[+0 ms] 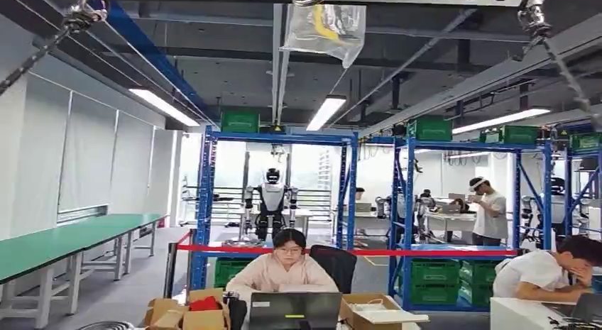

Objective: Take the parts from the cabinet and place them on the table.

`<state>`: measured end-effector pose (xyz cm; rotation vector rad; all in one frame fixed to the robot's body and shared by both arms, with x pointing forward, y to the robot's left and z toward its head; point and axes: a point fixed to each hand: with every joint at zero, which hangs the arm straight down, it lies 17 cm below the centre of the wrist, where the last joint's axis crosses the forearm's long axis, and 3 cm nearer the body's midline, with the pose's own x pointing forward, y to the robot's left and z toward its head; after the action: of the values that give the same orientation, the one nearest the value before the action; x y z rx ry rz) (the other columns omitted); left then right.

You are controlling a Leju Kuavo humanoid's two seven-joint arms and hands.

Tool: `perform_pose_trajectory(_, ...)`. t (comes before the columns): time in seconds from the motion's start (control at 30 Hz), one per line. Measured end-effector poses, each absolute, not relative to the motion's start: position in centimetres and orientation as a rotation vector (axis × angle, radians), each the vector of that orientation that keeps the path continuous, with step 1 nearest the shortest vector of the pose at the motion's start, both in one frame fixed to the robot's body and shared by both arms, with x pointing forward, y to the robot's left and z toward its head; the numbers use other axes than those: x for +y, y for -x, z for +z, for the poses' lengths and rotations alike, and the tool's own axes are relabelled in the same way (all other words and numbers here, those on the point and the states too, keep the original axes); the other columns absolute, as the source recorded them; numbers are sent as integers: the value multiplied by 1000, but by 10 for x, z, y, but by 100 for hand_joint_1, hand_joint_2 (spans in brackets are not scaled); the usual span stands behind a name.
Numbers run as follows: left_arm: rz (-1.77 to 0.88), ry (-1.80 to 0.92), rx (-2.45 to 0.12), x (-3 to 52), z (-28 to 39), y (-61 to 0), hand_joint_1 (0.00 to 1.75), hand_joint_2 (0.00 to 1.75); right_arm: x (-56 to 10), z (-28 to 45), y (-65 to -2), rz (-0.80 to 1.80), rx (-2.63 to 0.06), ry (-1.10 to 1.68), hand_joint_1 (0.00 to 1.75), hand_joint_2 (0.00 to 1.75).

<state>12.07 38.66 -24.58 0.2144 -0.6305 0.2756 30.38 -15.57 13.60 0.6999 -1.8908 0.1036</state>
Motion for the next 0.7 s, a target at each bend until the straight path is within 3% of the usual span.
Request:
perform_pose_trajectory(0.4,255,-192,-633,374,-247,-120,0,0,-178,-97,-286,58,-1312,-369,0,0)
perform_pose_trajectory(0.7,241,-188,-635,375,-246,-123,0,0,-227,-231,-170,-26,-714,-127,0,0)
